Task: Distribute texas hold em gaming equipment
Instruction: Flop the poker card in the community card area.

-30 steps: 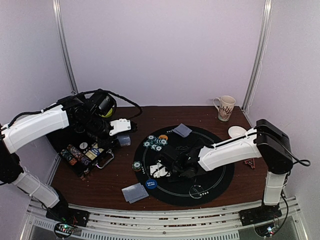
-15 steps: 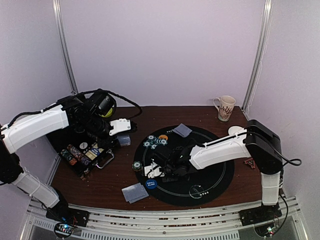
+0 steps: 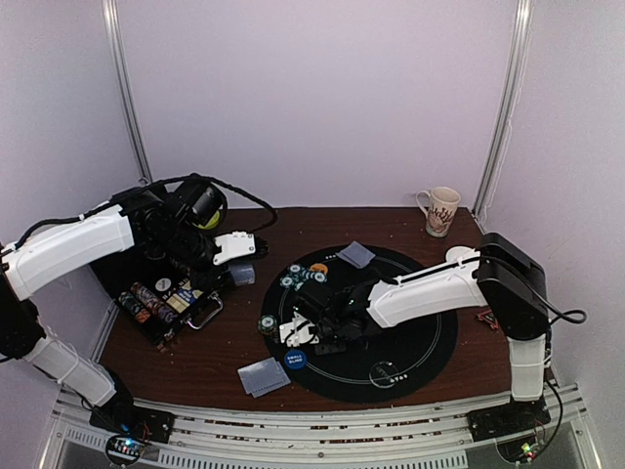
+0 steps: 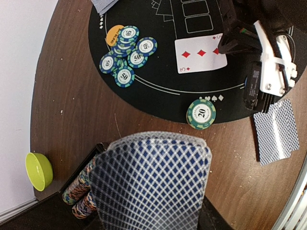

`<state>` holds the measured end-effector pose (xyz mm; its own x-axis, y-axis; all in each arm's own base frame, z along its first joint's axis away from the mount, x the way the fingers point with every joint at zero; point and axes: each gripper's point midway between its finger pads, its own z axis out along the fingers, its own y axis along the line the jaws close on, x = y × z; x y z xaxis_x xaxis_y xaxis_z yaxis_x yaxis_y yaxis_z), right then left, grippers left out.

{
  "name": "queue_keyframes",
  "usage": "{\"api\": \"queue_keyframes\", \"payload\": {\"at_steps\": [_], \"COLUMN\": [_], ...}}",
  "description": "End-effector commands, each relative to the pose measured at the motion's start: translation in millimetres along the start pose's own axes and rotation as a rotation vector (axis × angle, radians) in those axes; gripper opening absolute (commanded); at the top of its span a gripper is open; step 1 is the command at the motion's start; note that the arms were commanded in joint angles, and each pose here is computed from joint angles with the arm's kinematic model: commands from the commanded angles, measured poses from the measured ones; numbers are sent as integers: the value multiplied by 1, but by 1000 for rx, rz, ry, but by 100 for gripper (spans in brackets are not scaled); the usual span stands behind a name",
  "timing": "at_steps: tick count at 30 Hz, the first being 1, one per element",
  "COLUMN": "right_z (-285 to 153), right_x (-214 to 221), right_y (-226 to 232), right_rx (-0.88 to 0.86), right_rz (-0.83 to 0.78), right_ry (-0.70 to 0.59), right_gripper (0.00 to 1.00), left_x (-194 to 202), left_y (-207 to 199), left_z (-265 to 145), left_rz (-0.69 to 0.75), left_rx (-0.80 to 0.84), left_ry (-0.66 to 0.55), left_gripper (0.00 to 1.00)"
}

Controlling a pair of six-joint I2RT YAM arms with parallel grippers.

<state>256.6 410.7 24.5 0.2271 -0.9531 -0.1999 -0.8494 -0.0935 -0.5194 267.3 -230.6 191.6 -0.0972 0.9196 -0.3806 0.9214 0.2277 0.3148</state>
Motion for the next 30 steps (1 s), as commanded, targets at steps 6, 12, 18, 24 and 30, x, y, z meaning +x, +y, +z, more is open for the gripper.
{"api": "queue_keyframes", "payload": {"at_steps": [6, 12, 18, 24, 30], "right_z": [-1, 4, 5, 7, 2], "right_x": [-1, -1, -8, -5, -5], "right_y": [23, 27, 26, 28, 28], "right_rx": [-102, -103, -120, -125, -128], "right_rz": [-14, -11, -6, -11, 2], "right_ry": [-3, 3, -12, 0, 0], "right_gripper": [0, 0, 0, 0, 16], "left_x": [-5, -5, -5, -4, -2], "left_y": [6, 5, 5, 4, 4], "left_z": [-10, -8, -8, -8, -9], "left_rz": [-3, -1, -1, -1, -3], "left_rx": [-34, -24, -25, -25, -28], "left_ry": [-44, -41, -40, -39, -36], "left_gripper": [46, 46, 46, 46, 46]}}
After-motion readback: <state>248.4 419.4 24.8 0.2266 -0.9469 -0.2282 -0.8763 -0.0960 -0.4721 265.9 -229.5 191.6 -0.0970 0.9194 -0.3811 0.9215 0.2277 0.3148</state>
